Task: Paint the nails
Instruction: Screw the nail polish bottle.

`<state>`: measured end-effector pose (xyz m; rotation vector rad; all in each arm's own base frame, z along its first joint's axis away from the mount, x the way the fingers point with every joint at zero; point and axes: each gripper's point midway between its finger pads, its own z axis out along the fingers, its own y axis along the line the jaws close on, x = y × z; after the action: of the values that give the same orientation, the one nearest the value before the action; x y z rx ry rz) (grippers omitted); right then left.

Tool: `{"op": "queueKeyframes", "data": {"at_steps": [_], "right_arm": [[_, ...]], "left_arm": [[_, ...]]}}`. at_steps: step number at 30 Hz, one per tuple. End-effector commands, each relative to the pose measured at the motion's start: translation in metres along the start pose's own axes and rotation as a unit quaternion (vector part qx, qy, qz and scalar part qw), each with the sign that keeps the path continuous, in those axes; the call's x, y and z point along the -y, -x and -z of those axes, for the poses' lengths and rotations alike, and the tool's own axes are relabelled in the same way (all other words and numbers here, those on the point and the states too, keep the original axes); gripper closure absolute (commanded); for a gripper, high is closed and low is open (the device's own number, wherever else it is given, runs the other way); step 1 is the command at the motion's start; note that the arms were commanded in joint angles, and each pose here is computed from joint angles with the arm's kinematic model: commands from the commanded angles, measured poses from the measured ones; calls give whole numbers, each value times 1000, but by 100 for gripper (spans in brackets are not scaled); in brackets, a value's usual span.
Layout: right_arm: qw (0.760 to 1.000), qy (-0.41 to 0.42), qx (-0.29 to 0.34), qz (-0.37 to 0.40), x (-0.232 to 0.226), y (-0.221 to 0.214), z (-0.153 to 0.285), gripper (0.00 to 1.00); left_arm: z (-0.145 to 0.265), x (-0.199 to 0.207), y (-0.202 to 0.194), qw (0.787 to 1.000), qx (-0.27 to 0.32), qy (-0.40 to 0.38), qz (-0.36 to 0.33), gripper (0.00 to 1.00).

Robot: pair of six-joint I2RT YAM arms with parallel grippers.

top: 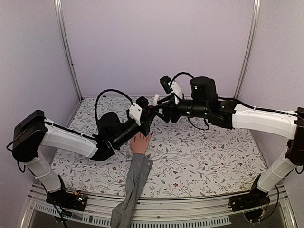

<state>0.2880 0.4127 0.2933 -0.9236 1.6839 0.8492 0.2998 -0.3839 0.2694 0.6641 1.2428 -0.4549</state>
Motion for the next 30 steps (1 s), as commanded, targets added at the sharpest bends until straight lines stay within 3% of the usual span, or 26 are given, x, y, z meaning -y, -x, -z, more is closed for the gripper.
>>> {"op": "queueKeyframes", "data": {"at_steps": [1, 6, 15, 22, 30], "right_arm": [[998, 28, 21, 45, -12, 9, 21, 39], [991, 80, 31, 100, -30, 13, 40, 31], [953, 222, 72, 191, -84, 19, 79, 38], [942, 266, 51, 198, -95, 15, 78, 48], [933, 287, 60, 210, -103, 22, 86, 59]], "left_arm": [[14, 10, 35, 995, 60, -71, 26, 100], [36, 28, 51, 973, 91, -205, 56, 100], [62, 76, 53, 903, 71, -419, 61, 100], [66, 93, 53, 868, 66, -485, 82, 100], [68, 101, 48, 847, 53, -518, 107, 100]]}}
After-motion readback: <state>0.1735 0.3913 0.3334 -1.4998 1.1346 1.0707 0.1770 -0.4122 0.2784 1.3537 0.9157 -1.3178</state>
